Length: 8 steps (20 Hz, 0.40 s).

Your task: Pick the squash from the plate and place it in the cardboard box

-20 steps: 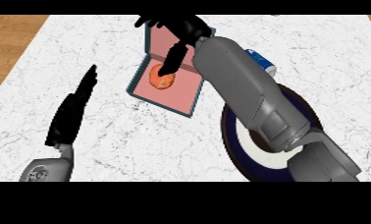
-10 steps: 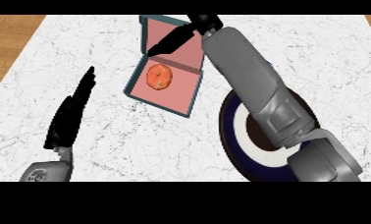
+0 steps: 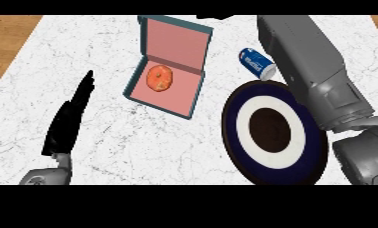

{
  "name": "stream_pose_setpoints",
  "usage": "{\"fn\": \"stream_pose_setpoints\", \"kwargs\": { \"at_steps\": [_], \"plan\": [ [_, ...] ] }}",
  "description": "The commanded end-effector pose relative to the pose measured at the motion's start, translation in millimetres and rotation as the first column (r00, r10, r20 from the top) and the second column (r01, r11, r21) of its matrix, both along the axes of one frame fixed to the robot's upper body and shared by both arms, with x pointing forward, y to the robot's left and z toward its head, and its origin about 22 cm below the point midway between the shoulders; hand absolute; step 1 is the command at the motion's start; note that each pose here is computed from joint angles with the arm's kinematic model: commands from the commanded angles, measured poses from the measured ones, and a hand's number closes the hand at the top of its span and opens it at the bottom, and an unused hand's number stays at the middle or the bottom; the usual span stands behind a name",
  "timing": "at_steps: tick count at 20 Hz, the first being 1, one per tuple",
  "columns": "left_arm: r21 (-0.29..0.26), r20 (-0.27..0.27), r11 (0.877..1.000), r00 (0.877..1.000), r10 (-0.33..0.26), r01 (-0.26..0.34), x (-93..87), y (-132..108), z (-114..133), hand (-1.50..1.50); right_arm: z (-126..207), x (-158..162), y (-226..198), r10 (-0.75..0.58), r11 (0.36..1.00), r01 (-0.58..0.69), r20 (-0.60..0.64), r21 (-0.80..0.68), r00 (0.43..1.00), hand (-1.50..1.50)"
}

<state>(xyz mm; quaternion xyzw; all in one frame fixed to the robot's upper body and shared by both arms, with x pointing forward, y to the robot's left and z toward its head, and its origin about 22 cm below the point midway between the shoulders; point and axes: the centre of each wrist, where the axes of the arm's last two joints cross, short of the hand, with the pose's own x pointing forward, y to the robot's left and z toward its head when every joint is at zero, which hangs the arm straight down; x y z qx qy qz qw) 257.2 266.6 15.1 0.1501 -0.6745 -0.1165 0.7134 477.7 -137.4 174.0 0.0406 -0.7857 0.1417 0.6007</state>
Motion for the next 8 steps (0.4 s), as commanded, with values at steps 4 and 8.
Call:
{"fn": "stream_pose_setpoints", "kwargs": {
  "at_steps": [4, 8],
  "plan": [
    [0.001, 0.022, 1.0, 0.999, -0.029, 0.029, -2.4, -1.7, 2.8, 0.0, 6.4, 3.5, -97.3, -0.069, 0.997, 0.068, 0.006, 0.046, 0.998, -1.5],
    [0.002, 0.01, 1.0, 1.0, -0.015, 0.015, -4.7, -10.2, -4.0, 0.0, 19.2, 0.2, -135.4, -0.033, 0.999, 0.032, 0.026, 0.038, 0.999, -1.5]
  ]
}}
